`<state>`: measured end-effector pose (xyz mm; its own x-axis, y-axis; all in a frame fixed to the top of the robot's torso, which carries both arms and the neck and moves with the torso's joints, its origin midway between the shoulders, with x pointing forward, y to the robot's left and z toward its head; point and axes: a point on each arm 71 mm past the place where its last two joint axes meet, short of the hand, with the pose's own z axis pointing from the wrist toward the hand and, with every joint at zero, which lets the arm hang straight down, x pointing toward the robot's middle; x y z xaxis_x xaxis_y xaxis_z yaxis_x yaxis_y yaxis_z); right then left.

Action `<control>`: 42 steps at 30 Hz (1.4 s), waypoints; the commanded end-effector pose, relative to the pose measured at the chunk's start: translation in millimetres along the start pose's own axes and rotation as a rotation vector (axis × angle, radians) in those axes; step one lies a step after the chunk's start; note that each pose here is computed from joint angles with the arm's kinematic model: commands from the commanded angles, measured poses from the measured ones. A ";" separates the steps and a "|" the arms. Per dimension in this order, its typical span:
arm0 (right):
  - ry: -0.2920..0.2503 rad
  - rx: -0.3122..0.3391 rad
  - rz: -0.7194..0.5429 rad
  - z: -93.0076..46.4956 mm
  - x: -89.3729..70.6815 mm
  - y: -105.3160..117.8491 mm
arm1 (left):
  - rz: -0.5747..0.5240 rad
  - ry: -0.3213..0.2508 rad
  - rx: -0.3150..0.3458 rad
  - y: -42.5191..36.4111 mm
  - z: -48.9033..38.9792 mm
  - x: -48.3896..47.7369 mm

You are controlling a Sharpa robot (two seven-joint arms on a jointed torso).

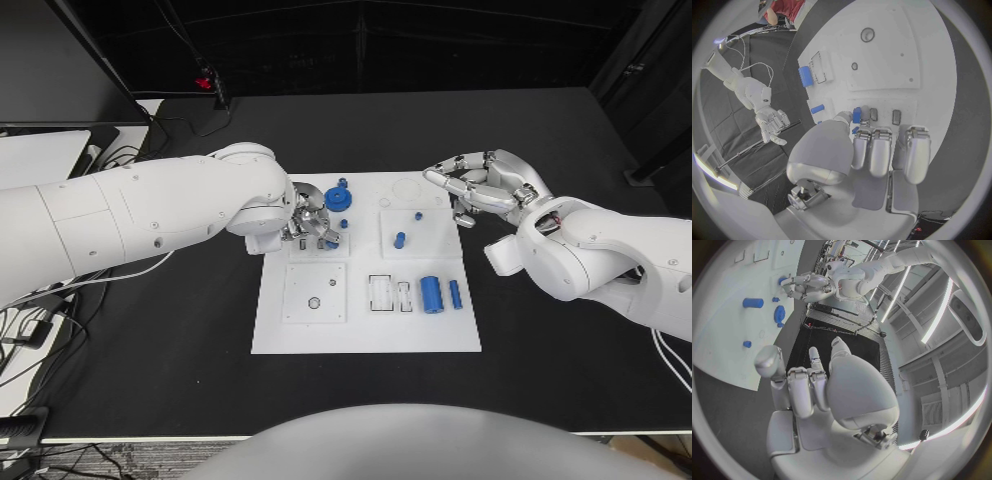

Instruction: Assemble the parts on the task board

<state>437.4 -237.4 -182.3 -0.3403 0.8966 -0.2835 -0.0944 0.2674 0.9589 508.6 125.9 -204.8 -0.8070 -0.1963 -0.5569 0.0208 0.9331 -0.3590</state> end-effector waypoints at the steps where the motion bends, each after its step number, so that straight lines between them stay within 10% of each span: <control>1: 0.006 0.004 0.004 -0.2 0.2 -0.7 | -0.005 -0.011 0.013 1.4 -0.5 -0.6; 42: 0.009 0.017 0.005 -0.3 0.7 -4.2 | -0.020 -0.010 -0.020 29.3 -14.3 -10.8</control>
<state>437.7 -239.6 -187.6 -0.3384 0.8972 -0.2839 -0.0704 0.2768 0.9584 509.8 159.7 -198.4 -0.7938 -0.2313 -0.5626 -0.0100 0.9297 -0.3681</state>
